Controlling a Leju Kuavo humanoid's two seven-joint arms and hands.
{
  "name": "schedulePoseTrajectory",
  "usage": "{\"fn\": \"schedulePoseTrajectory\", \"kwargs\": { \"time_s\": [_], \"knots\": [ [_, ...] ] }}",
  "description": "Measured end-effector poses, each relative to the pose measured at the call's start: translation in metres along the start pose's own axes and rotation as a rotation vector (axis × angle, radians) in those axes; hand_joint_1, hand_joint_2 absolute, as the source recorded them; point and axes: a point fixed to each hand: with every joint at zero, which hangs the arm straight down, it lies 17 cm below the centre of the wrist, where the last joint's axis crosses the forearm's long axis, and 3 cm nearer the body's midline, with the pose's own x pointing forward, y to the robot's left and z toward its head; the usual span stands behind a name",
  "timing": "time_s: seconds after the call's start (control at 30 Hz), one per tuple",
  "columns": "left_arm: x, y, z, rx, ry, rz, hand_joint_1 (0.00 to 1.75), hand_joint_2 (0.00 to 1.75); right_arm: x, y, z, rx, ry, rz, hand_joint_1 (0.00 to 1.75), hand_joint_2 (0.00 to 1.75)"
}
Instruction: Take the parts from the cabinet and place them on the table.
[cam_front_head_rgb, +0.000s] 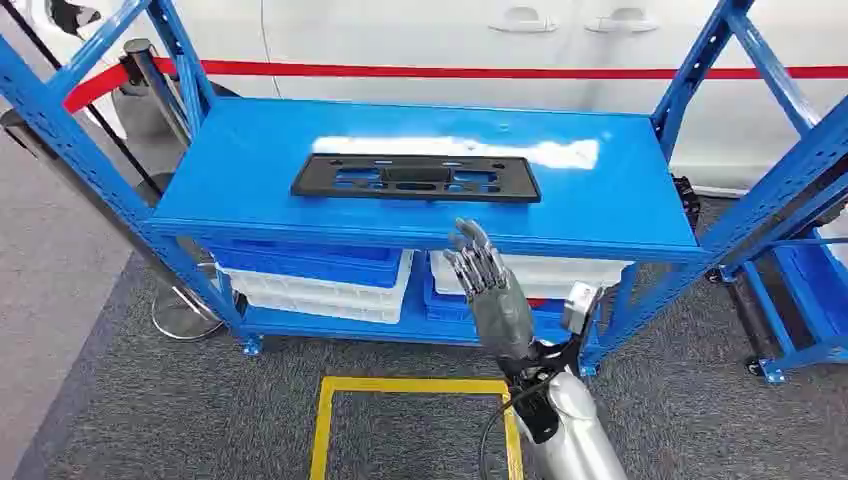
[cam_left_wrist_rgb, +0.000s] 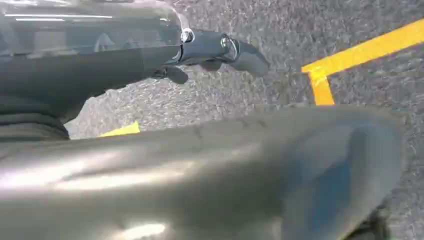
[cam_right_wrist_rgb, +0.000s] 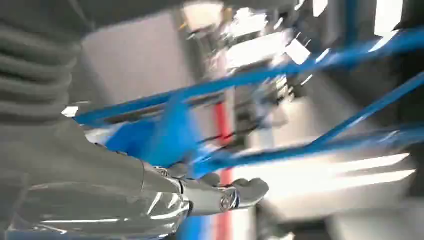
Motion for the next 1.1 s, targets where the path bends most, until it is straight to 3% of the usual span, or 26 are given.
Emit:
{"fn": "schedulePoseTrajectory", "kwargs": {
  "time_s": [0.3,0.5,1.07,1.1],
  "knots": [
    [-0.007,0.005,-0.001,0.027,0.024,-0.015,0.0,0.0,0.086,0.103,-0.027,0.299,-0.267,-0.081,0.0,0.0],
    [-0.002,0.008,-0.001,0.04,0.029,-0.033,0.0,0.0,0.125,0.141,-0.025,0.418,-0.376,-0.107,0.0,0.0],
    [0.006,-0.005,0.002,0.024,0.019,-0.04,0.0,0.0,0.126,0.147,-0.036,0.393,-0.355,-0.095,0.0,0.0],
    [0.009,-0.003,0.001,0.026,0.016,-0.037,0.0,0.0,0.125,0.147,-0.036,0.39,-0.351,-0.095,0.0,1.75]
  ]
}}
